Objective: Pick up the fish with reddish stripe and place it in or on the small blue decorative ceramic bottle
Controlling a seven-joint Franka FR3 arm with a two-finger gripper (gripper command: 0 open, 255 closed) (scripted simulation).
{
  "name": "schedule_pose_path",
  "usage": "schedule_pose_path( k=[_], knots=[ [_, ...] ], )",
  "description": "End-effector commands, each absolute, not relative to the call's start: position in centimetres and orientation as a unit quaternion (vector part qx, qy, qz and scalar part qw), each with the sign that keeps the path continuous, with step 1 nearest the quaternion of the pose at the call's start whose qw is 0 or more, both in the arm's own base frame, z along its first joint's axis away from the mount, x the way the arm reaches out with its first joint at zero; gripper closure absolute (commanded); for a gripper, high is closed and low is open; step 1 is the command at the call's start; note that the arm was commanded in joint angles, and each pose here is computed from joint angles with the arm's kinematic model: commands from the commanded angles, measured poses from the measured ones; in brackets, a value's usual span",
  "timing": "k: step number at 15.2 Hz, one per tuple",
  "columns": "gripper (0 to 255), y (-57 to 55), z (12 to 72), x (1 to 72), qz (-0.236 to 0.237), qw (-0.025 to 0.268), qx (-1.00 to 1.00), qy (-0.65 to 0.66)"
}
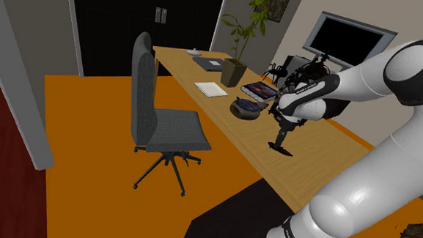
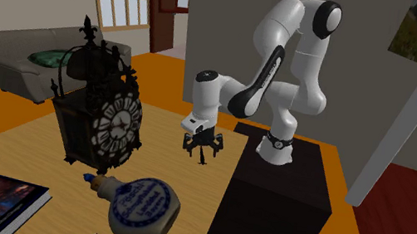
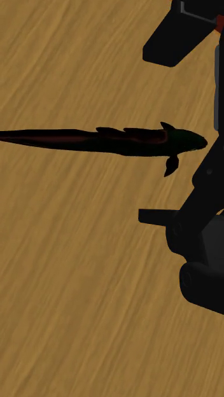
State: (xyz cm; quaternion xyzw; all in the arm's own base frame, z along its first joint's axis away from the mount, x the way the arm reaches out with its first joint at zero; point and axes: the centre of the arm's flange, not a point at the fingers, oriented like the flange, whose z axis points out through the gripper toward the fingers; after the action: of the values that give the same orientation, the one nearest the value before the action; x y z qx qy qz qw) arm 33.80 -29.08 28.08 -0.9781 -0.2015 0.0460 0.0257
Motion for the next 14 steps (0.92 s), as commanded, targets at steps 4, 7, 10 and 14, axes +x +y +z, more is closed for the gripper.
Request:
schedule_pose_path(
  k=[4,7,10,14],
  knots=[
    [0,-29.08,27.39,33.81,0.046,0.025,-0.978,-0.201],
    [0,-29.08,27.39,33.81,0.046,0.025,-0.978,-0.201],
    [255,-29.08,27.39,33.8,0.046,0.025,-0.978,-0.201],
    [255,-29.08,27.39,33.81,0.046,0.025,-0.978,-0.201]
  ],
)
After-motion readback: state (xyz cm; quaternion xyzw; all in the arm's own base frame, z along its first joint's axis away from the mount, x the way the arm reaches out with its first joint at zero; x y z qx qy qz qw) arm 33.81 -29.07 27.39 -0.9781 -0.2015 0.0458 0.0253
